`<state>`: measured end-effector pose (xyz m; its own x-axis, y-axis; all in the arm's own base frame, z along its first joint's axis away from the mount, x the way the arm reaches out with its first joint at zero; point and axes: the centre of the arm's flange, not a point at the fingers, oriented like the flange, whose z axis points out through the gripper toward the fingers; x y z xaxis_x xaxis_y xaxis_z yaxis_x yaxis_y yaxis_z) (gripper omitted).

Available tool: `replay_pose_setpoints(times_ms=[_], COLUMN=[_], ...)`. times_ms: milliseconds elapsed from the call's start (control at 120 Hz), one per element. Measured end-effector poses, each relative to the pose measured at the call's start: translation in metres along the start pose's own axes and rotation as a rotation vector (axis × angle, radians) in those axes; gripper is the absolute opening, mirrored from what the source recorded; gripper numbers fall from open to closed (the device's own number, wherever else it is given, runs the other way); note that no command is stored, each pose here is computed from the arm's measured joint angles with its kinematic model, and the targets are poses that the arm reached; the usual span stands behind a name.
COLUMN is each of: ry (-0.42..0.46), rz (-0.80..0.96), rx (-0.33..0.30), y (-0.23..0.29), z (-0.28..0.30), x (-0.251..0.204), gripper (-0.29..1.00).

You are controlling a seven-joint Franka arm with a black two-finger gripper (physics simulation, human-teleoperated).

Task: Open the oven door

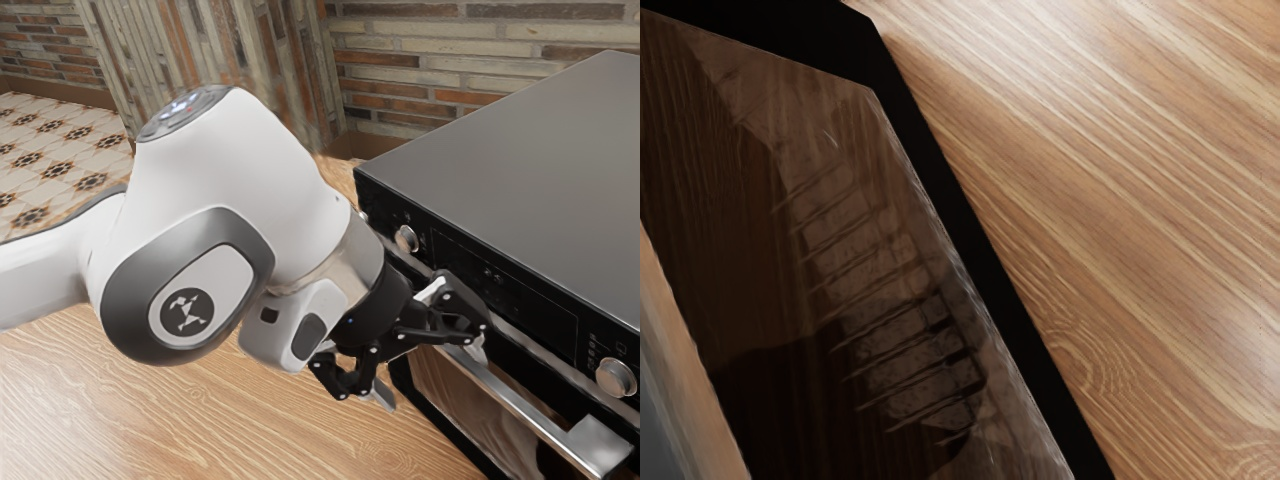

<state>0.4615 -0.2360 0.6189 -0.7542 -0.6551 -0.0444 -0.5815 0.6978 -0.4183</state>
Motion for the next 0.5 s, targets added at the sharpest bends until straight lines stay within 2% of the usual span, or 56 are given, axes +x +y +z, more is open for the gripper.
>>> replay_pose_setpoints(times_ms=[25,42,58,92,108,125,142,167,192,225,275,317,425,467,500], ry=[-0.007,-0.024,-0.057,-0.149,-0.213,-0.308,-0.414,-0.541,-0.571,-0.535,-0.491,-0.431,-0.285,-0.225,-0.201], rz=[-0.006,-0.003,0.02,0.107,0.173,0.243,0.266,0.212,0.116,-0.059,-0.359,-0.595,-1.073,-1.177,-1.236], rx=[-0.011,-0.017,-0.009,0.048,0.111,0.233,0.333,0.402,0.391,0.35,0.221,0.114,-0.115,-0.212,-0.263], y=[0.012,0.026,0.043,0.071,0.083,0.086,0.085,0.055,0.001,-0.027,-0.008,0.023,0.103,0.112,0.111], z=[0.001,-0.004,-0.021,-0.073,-0.114,-0.192,-0.269,-0.364,-0.396,-0.403,-0.369,-0.329,-0.225,-0.172,-0.145], x=[0.008,0.021,0.05,0.129,0.181,0.239,0.276,0.283,0.228,0.107,-0.048,-0.138,-0.281,-0.301,-0.303], gripper=[0.75,0.7,0.6,0.62,0.63,0.64,0.64,0.65,0.65,0.66,0.67,0.68,0.69,0.69,0.69])
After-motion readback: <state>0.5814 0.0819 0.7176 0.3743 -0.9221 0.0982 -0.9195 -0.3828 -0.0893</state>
